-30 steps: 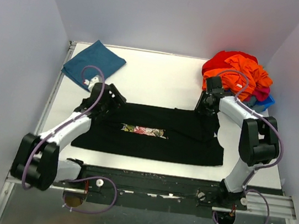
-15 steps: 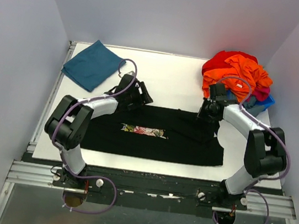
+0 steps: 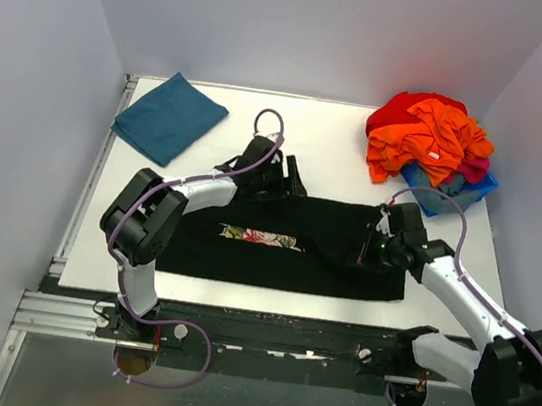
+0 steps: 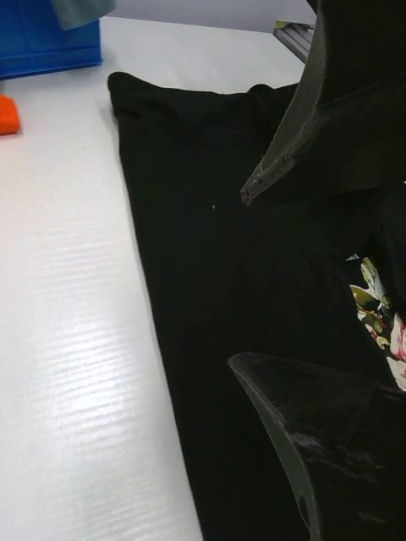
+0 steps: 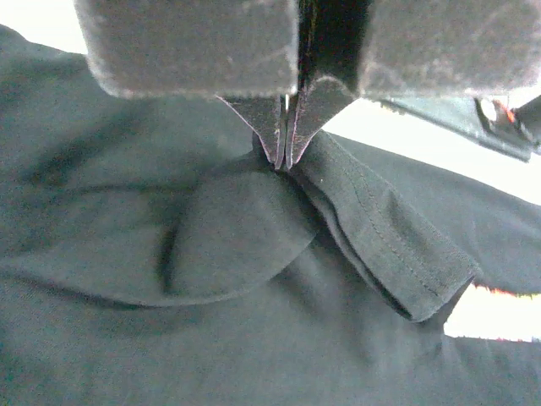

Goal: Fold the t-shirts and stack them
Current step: Fold the other side of the tshirt into a rectangle

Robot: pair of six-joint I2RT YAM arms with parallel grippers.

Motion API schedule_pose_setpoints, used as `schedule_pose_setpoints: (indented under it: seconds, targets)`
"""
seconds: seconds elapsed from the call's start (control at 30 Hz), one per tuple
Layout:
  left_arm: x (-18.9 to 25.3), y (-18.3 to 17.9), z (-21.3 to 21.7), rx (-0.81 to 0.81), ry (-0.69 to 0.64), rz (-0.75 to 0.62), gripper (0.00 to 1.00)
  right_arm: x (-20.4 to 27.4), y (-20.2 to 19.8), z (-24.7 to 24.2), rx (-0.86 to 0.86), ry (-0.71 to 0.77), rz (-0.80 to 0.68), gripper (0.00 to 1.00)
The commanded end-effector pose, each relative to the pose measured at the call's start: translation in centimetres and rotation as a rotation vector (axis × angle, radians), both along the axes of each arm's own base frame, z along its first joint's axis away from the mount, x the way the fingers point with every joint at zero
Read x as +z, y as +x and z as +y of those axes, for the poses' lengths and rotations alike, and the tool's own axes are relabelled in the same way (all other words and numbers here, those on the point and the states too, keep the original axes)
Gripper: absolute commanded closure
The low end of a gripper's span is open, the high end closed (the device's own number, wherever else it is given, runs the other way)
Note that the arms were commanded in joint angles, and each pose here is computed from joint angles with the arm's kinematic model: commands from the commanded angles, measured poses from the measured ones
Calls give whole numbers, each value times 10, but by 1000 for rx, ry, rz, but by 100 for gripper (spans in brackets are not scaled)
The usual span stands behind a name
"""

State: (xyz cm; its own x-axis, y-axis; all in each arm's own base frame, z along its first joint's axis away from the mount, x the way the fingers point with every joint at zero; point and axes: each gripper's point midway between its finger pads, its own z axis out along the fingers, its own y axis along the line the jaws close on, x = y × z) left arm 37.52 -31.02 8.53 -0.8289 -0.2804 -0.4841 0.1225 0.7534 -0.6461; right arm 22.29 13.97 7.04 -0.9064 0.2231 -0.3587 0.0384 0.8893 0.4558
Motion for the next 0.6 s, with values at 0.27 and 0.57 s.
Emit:
schedule_pose_setpoints:
  seconds: [0.27,0.57]
  targets:
    - [4,-32,-29,-190,13,-42,18,-3,-78,27,52,184,156,40]
    - [24,-67,-40,-306,26,-92,18,34,-17,-14,-146,-48,-93,50]
